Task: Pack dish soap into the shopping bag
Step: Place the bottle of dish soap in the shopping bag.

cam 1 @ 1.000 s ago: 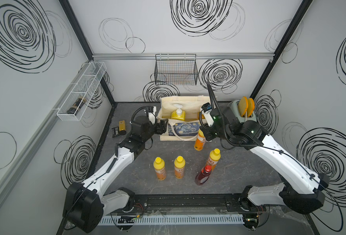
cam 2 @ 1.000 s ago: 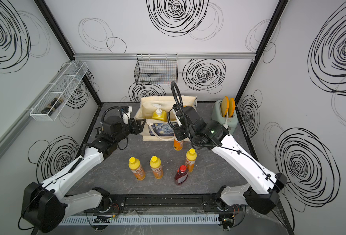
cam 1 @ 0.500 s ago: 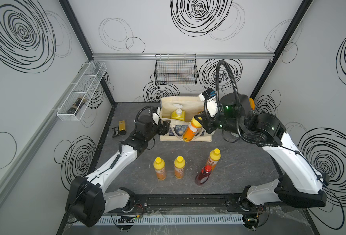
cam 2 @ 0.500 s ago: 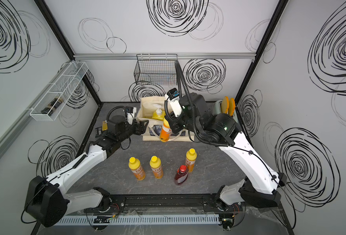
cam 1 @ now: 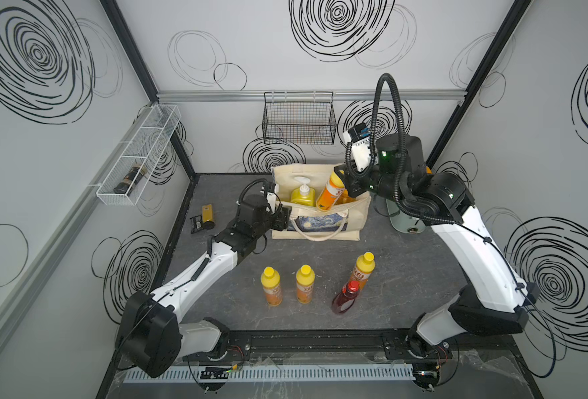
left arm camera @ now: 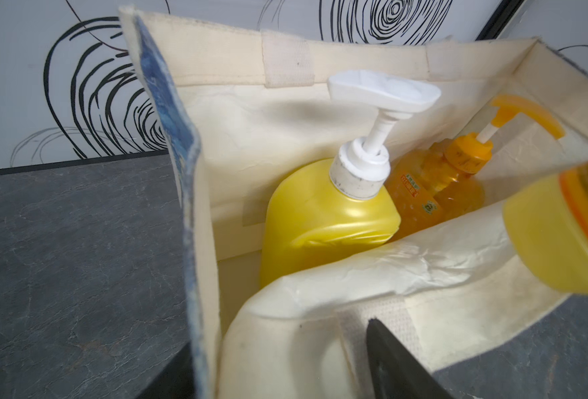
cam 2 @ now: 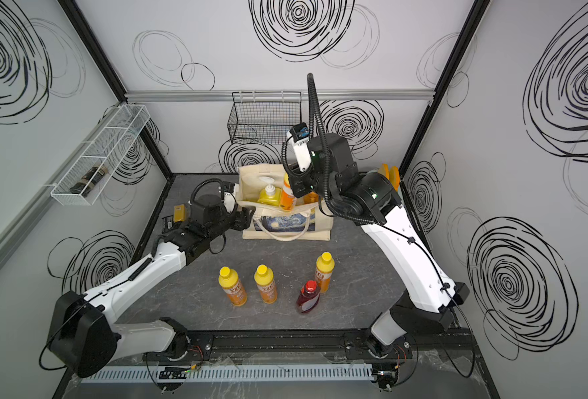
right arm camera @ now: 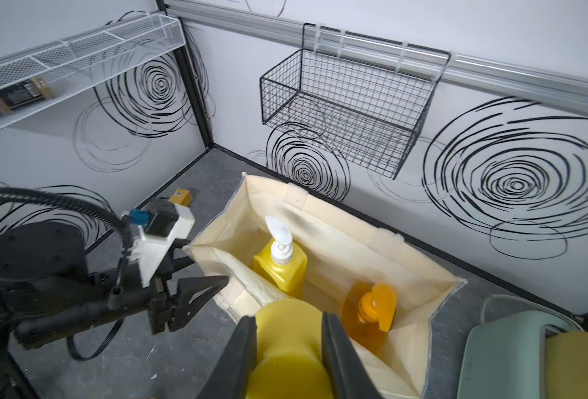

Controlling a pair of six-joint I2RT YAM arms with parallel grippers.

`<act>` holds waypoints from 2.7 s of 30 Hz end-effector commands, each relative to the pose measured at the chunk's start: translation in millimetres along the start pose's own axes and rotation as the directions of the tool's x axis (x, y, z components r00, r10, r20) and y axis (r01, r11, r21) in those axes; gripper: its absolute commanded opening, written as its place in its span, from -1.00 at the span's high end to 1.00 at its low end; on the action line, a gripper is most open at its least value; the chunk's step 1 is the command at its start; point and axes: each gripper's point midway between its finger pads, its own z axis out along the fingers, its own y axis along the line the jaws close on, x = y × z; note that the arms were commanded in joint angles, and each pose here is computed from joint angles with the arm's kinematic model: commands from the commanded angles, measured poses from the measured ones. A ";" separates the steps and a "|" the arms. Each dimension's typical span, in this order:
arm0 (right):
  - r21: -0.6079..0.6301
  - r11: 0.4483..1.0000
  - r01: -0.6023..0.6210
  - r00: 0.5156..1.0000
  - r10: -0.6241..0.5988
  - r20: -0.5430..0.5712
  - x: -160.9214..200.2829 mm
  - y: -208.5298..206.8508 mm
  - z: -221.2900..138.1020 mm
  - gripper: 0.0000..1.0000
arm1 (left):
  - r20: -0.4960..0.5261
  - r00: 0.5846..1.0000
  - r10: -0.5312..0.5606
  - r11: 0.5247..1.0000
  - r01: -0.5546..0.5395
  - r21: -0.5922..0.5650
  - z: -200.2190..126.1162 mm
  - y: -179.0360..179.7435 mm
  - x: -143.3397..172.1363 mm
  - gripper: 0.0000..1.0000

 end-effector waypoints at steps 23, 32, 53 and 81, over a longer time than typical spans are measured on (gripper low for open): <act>0.067 0.998 0.006 0.989 -0.016 0.149 -5.4 -39.2 110.8 1.00 | -0.022 0.999 0.049 0.998 -0.050 -0.023 1.4 -4.6 -0.4 -0.33; 0.031 0.999 0.012 0.995 -0.015 0.096 24.8 -35.2 151.2 1.00 | -0.015 0.999 0.048 0.999 -0.048 -0.018 0.7 -6.9 -1.9 -0.33; 0.012 1.000 0.001 0.999 0.000 -0.037 91.8 -32.1 204.2 1.00 | -0.008 0.999 0.051 0.998 -0.051 -0.021 -1.8 -8.6 -4.1 -0.33; -0.053 0.998 -0.015 1.000 0.014 -0.018 77.8 -16.2 167.7 -0.15 | -0.002 0.998 0.055 0.998 -0.055 -0.028 -4.3 -8.4 -5.8 -0.33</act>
